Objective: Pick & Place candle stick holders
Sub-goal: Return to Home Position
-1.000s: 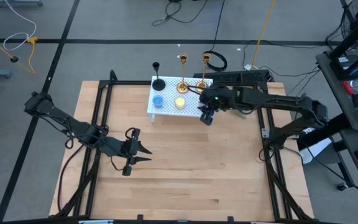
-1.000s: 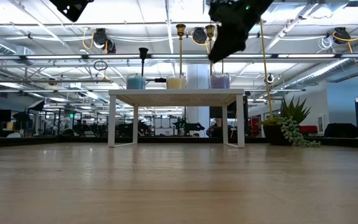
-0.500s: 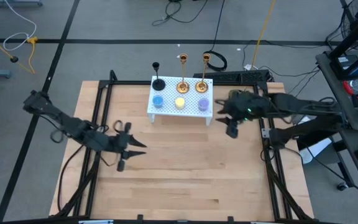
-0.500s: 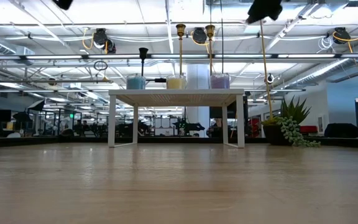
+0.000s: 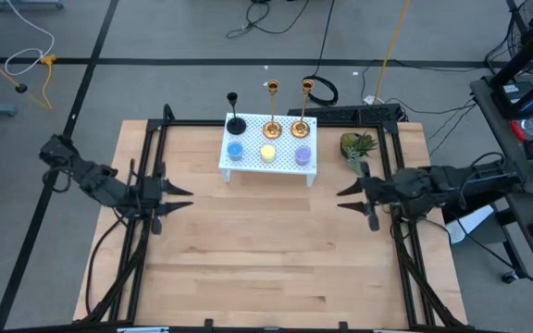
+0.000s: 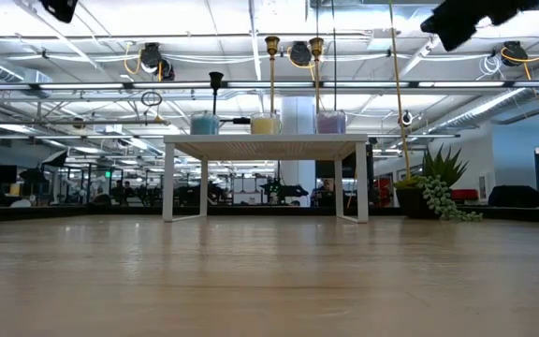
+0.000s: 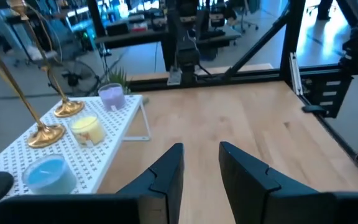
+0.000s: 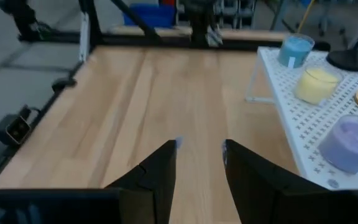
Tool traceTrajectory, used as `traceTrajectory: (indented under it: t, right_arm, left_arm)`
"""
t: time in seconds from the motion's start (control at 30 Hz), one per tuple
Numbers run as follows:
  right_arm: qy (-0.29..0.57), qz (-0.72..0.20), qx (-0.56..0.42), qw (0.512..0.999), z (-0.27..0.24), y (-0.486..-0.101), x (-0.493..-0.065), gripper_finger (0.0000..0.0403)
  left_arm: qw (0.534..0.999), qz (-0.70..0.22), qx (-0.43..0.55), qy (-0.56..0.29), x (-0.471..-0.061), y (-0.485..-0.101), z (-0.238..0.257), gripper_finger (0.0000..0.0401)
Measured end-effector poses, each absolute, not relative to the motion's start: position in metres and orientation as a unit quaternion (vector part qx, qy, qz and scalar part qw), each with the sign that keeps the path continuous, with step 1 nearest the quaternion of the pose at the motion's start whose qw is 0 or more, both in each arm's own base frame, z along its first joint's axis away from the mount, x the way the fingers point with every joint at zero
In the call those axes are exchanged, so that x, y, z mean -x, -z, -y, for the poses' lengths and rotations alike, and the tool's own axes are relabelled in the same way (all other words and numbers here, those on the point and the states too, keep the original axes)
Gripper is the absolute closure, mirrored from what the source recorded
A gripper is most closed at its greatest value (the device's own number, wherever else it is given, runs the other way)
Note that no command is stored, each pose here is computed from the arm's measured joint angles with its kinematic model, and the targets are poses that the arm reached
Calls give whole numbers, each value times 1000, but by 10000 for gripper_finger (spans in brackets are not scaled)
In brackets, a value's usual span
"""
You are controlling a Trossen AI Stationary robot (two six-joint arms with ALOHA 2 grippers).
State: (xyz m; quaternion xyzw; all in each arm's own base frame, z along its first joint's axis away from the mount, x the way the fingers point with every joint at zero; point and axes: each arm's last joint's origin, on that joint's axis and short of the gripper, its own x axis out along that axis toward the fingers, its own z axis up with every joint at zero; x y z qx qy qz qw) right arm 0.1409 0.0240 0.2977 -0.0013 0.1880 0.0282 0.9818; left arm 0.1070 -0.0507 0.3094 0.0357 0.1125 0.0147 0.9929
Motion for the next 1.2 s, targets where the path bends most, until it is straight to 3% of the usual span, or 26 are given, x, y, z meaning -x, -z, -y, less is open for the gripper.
traceTrajectory:
  t: [0.4,0.53,1.2]
  right_arm:
    - [-89,-59,-19,994,-19,-246,-97,271]
    - [-90,-45,-14,995,-18,-232,-90,271]
    - [-91,-36,-16,995,-17,-193,-84,271]
  left_arm:
    - [997,-59,-48,4,-90,-250,40,290]
    - [997,-49,-46,43,-84,-240,39,290]
    - [998,-19,-49,42,-76,-196,34,290]
